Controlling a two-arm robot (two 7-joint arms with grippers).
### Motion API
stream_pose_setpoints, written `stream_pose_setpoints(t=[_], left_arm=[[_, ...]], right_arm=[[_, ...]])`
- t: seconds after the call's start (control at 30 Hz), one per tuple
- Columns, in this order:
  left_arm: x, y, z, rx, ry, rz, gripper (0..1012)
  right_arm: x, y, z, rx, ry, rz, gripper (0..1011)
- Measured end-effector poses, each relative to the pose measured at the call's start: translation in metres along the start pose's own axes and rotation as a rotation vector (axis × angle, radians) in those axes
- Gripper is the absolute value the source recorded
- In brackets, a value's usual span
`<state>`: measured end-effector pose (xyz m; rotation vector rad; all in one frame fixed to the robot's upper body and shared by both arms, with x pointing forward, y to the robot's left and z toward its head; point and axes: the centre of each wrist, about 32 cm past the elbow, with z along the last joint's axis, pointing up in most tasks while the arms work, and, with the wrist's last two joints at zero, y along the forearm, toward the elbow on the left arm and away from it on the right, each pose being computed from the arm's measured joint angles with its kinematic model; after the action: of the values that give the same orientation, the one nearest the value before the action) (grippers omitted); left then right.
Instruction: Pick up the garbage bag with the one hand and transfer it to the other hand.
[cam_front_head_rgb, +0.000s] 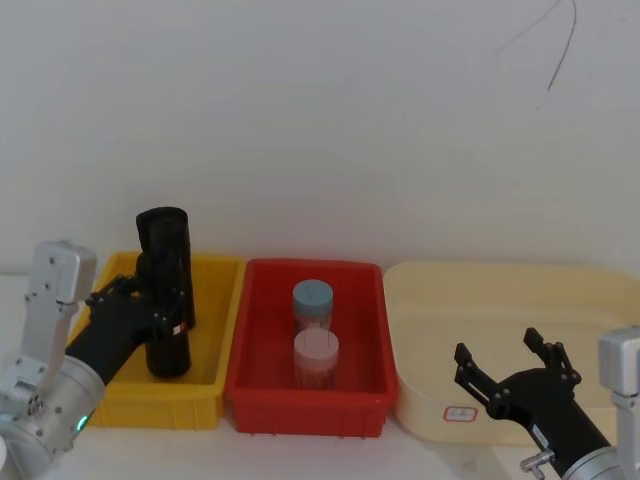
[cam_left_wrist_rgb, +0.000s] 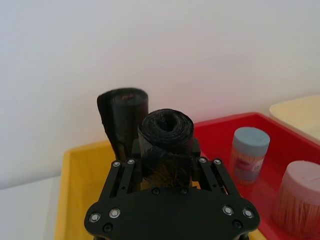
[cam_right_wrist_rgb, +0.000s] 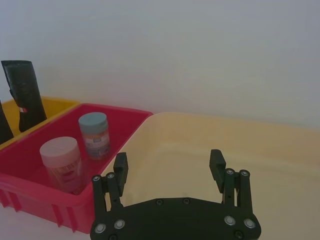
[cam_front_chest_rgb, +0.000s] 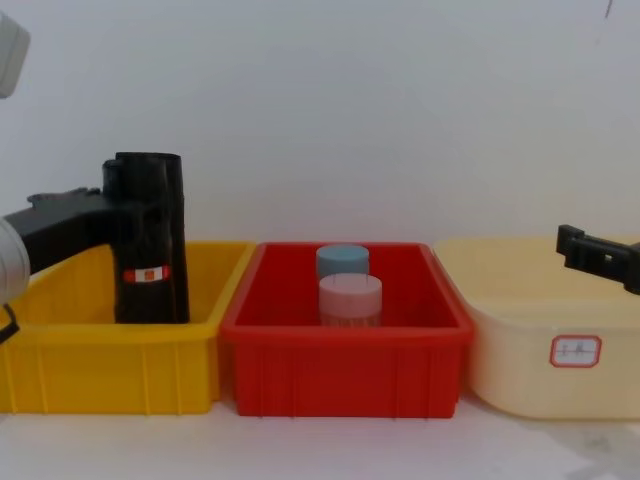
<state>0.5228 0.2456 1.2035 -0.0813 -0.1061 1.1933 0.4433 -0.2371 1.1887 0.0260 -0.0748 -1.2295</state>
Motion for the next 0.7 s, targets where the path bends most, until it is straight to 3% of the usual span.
stream_pose_setpoints(t=[0.23, 0.4, 0.43, 0.63, 0.7], left_arm=[[-0.0010, -0.0025, 0.0141, -0.034, -0.008, -0.015, 497], [-0.0016, -0.0059, 0.0305, -0.072, -0.023, -0.040, 497], [-0.0020, -0.0074, 0.0373, -0.088, -0.030, -0.053, 497], [-0.0053, -0.0129, 0.0600, -0.139, -0.046, -0.113, 497], [-0.0067, -0.0141, 0.0647, -0.149, -0.046, -0.129, 497]], right_arm=[[0.000, 0.000, 0.000, 0.000, 0.000, 0.000, 998], [0.000, 0.000, 0.000, 0.000, 0.000, 0.000, 998], [0.000, 0.000, 0.000, 0.000, 0.000, 0.000, 998], [0.000, 0.000, 0.000, 0.000, 0.000, 0.000, 998], [0.000, 0.000, 0.000, 0.000, 0.000, 0.000, 998]])
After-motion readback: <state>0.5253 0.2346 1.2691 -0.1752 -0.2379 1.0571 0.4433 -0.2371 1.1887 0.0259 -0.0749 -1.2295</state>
